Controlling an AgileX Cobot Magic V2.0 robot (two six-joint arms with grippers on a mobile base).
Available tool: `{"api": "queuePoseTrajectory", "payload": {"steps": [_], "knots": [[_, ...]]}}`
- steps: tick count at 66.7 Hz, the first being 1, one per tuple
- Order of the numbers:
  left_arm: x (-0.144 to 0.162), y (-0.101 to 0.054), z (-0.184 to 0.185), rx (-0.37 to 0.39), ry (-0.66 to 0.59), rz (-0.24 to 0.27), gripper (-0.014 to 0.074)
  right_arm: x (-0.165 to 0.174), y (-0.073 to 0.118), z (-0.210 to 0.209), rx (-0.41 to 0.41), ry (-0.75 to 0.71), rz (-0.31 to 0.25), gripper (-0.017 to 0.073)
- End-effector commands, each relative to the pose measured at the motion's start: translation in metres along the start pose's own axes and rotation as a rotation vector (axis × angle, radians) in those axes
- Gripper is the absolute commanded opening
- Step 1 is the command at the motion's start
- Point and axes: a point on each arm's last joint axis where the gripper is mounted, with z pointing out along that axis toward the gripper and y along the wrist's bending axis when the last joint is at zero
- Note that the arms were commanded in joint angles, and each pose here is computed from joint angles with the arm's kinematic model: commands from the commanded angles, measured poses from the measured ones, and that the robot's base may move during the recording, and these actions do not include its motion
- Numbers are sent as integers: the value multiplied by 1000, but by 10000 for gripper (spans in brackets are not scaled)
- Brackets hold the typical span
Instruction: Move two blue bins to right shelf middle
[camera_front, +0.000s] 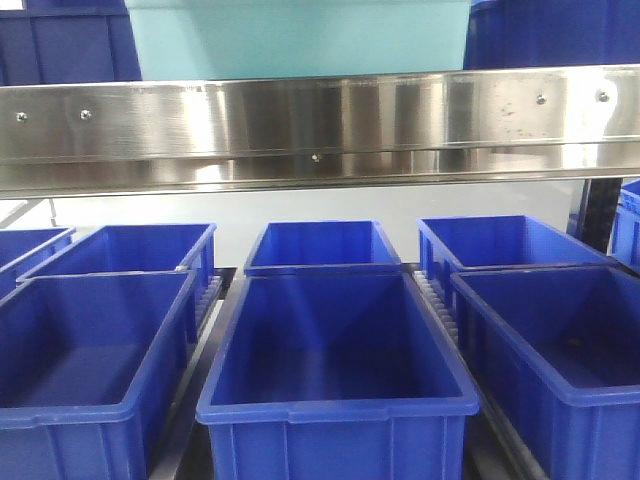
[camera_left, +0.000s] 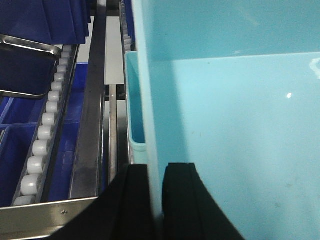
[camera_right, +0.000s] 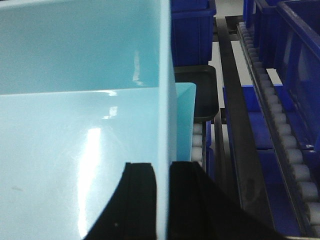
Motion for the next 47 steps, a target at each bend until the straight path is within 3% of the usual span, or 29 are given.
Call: {"api": "queuePoseTrajectory", "payload": {"steps": [1, 47], "knots": [[-6, 2, -5, -4, -43, 16, -111, -9, -2, -9, -6, -78, -12, -159], [-6, 2, -5, -4, -43, 16, -111, -9, -2, -9, -7, -80, -12, -159]]}}
